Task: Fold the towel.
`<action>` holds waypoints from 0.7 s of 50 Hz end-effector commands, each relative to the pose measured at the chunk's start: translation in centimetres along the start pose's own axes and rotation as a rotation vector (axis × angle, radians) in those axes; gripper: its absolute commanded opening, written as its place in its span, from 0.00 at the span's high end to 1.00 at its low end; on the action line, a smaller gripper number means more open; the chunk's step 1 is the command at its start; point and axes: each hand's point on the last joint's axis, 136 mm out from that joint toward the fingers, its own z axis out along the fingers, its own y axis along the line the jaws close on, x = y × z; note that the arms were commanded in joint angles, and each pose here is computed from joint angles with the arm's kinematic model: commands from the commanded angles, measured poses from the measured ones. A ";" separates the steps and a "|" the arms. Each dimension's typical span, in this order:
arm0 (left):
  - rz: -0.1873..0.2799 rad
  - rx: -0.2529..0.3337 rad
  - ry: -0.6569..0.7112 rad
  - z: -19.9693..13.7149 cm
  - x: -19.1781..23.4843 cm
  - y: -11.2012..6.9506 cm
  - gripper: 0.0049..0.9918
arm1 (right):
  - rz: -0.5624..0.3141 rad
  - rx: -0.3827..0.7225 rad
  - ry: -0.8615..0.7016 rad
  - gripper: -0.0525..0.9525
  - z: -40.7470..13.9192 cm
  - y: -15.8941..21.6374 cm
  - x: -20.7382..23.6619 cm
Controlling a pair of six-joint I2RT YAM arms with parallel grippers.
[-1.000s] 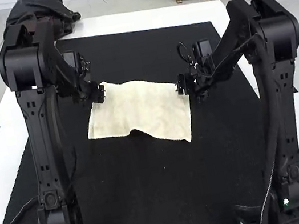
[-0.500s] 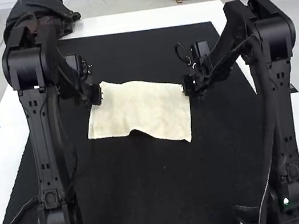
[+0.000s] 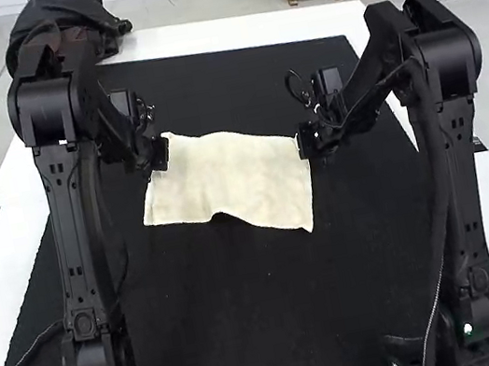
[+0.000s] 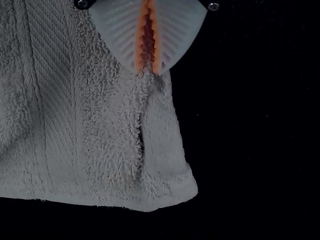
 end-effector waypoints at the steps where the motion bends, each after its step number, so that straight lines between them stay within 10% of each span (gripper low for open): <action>1: -0.007 -0.092 -0.049 -0.6 -2.2 3.5 0.98 | 0.024 -0.008 -0.062 0.97 -2.2 -0.4 -2.4; 35: -0.034 -0.058 -0.161 -6.0 -8.0 4.1 0.98 | 0.046 -0.075 -0.135 0.97 -7.2 1.8 -4.6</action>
